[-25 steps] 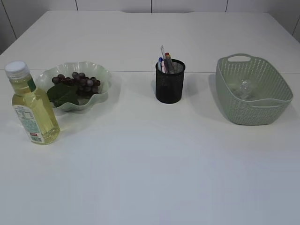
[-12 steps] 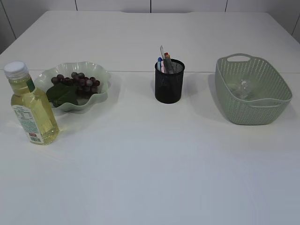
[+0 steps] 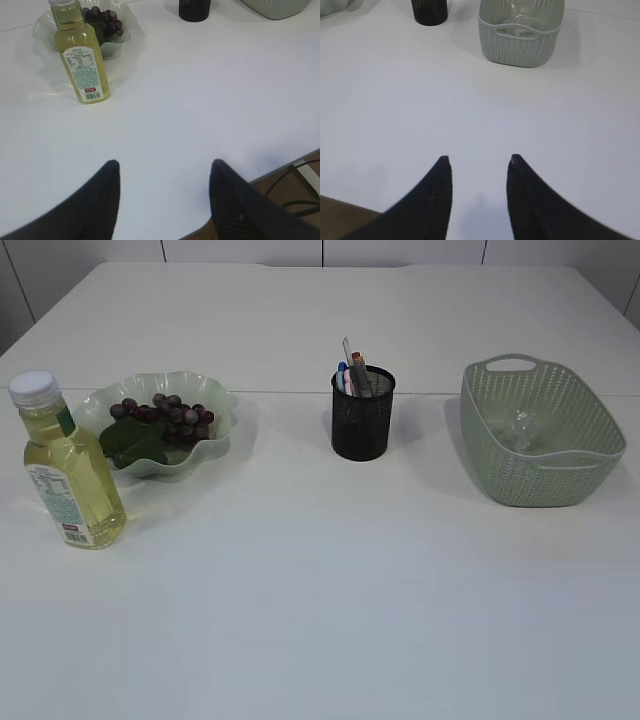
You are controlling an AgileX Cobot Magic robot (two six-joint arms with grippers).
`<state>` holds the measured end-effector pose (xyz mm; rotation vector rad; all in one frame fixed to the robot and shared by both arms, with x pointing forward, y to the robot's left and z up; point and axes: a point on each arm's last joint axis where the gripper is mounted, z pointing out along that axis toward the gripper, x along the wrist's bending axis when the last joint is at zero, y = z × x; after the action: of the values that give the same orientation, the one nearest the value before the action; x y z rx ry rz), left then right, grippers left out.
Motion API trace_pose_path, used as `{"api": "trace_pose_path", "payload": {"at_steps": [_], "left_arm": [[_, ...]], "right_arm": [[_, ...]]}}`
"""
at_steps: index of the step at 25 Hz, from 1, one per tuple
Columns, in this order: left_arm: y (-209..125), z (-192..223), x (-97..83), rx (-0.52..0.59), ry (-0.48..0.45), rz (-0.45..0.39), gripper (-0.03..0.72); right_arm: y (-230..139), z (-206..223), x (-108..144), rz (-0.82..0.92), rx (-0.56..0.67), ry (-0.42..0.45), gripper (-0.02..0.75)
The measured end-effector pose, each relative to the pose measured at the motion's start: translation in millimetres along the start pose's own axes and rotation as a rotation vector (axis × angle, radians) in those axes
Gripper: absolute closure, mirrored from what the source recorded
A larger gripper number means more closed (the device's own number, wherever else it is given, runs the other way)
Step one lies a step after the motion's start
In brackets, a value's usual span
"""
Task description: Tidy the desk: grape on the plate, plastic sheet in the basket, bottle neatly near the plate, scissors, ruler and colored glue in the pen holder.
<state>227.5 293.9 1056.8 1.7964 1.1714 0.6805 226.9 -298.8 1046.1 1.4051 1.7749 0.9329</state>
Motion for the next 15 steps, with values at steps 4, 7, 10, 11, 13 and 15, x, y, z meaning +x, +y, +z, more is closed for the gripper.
{"api": "trace_pose_path", "payload": {"at_steps": [4, 7, 10, 11, 13, 15], "left_arm": [[0.0, 0.0, -0.2, 0.0, 0.0, 0.0, 0.274], [0.2, 0.3, -0.5, -0.001, 0.021, -0.014, 0.274], [0.6, 1.0, -1.6, -0.003, 0.074, -0.049, 0.274], [0.8, 1.3, -2.1, -0.004, 0.095, -0.065, 0.275], [1.3, 2.0, -3.3, -0.006, 0.125, -0.092, 0.275], [1.5, 2.3, -3.8, -0.008, 0.145, -0.106, 0.275]], "right_arm": [[-0.3, 0.4, 0.0, 0.0, 0.002, 0.0, 0.433], [-0.3, 0.4, 0.1, 0.003, 0.002, -0.005, 0.433], [-0.2, 0.5, 0.5, 0.02, 0.005, -0.033, 0.433], [-0.2, 0.6, 0.6, 0.027, 0.006, -0.044, 0.433], [-0.1, 0.7, 1.0, 0.046, 0.008, -0.072, 0.433], [0.0, 0.7, 1.1, 0.055, 0.009, -0.087, 0.433]]}}
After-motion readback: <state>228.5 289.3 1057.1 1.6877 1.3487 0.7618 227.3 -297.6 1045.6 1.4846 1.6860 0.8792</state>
